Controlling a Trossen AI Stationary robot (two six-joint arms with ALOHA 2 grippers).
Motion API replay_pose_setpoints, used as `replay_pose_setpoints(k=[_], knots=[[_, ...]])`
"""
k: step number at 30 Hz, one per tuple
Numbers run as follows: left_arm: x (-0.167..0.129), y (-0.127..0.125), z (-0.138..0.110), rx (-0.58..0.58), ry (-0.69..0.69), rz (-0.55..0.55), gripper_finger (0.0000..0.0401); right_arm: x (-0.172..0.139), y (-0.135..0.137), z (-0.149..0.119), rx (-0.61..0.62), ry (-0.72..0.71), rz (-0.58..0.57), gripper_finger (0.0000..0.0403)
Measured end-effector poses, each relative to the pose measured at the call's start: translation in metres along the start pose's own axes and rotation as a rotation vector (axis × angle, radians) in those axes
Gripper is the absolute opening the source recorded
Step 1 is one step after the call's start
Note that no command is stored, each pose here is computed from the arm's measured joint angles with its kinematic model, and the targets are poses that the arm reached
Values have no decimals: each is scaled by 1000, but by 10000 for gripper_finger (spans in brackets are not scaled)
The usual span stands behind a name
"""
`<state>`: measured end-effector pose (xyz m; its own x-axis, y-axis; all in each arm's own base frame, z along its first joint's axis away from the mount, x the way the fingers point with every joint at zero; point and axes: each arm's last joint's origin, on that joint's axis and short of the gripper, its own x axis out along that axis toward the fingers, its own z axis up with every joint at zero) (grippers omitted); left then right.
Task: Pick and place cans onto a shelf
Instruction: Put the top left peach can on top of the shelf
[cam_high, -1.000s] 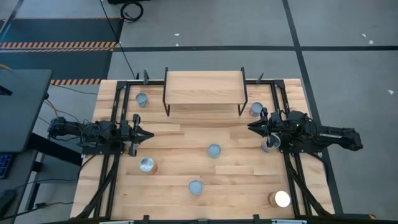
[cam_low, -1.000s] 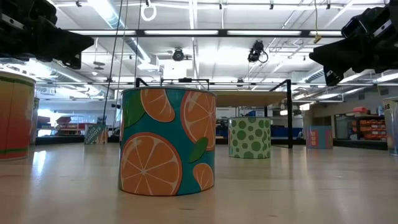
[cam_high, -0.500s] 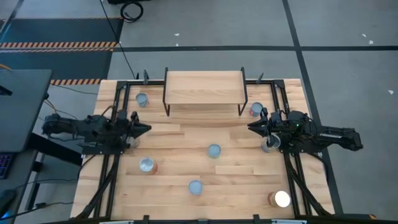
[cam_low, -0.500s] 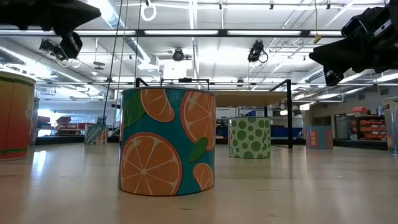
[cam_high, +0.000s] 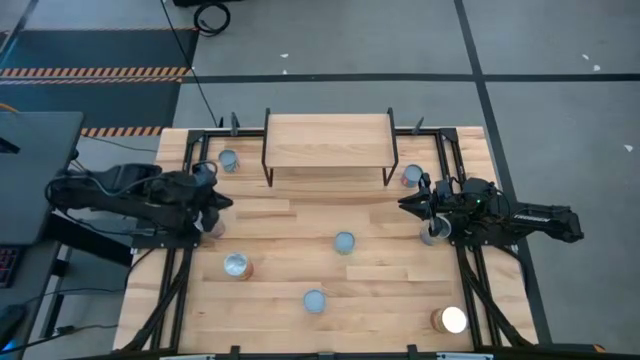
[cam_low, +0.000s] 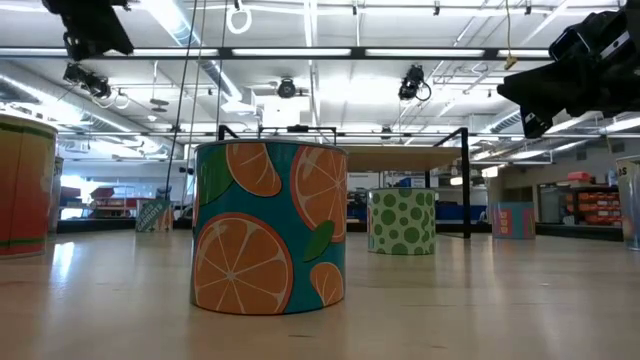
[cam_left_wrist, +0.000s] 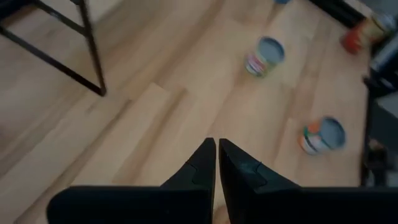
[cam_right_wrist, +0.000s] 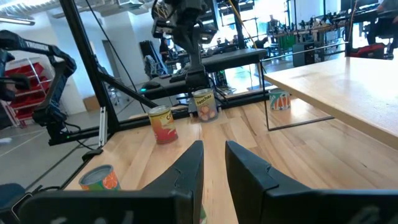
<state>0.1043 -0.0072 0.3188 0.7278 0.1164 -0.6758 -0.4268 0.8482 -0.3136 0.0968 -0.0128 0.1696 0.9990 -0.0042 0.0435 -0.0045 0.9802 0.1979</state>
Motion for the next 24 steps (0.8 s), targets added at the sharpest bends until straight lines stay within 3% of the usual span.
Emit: replay_pose_setpoints(k=[2,9,13,18,24], knots=[[-4,-1,1,-13,25,-17,25,0,0,0,0,0,0,74],[3,4,-1,-259,239,147,51,0,0,0,0,0,0,74],[16,3,-3,-293,334,212,118,0,0,0,0,0,0,74],[30,2,0,-229,401,253,221,0,0,0,0,0,0,74],[44,12,4,-297,578,269,321,0,0,0,0,0,0,74]])
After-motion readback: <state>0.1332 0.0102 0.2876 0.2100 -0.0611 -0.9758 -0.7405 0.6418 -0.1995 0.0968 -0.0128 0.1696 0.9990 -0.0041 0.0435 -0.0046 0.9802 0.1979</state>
